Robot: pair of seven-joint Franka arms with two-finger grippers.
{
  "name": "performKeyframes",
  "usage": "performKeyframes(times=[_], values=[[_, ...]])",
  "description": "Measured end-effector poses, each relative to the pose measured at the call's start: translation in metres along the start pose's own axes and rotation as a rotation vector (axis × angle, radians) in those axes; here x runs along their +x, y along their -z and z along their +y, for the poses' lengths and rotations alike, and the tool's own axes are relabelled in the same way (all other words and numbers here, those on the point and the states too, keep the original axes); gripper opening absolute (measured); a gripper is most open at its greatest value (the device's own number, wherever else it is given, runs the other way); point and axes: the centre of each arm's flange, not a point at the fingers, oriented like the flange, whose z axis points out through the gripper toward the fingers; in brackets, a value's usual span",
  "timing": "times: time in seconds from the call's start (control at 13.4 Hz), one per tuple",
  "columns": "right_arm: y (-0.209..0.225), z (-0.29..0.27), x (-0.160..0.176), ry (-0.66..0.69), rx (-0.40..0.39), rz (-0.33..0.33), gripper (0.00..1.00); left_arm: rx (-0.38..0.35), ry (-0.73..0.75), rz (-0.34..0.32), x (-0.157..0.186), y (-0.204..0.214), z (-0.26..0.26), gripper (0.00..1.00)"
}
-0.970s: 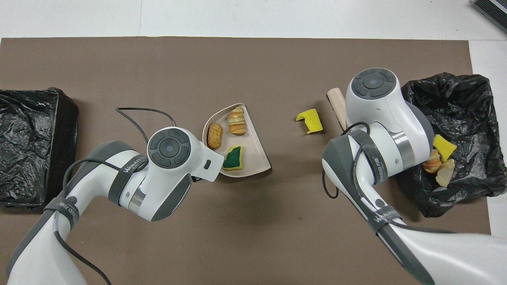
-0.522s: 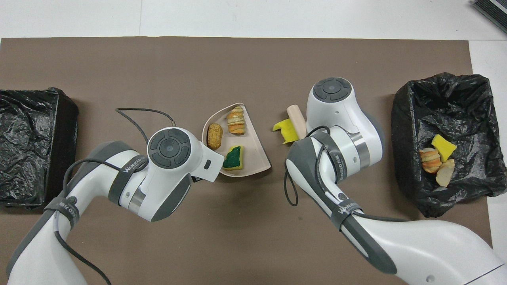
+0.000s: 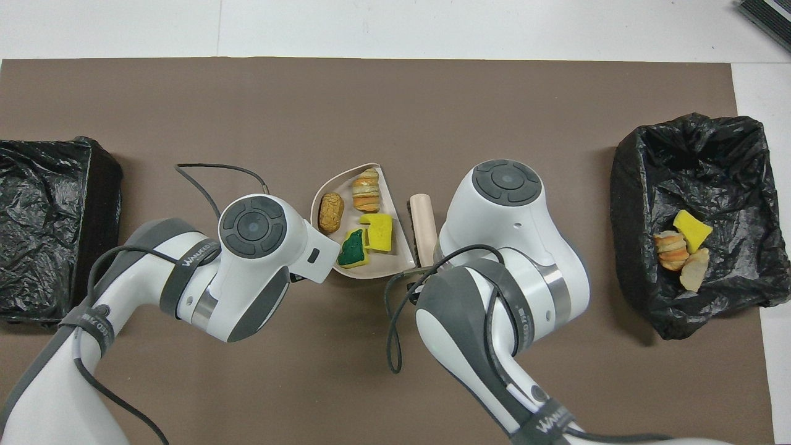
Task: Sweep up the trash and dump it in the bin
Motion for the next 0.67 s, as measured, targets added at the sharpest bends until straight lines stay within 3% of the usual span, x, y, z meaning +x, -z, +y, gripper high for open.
performKeyframes(times=[0.22,0.37,0.67], values=[[-0.021,-0.025,-0.025,-0.078,-0.038,-0.020,0.26,0.016,-0.045,0.010,-0.020,0.010,-0.019,0.33],[-0.046,-0.039,-0.047,-0.072,-0.052,0.006,0.26,0.039,-0.055,0.020,-0.050,0.034,-0.039,0.33],[-0.091,-0.033,-0.097,-0.034,-0.081,0.040,0.26,0.072,-0.069,0.012,-0.152,0.099,-0.073,0.33]])
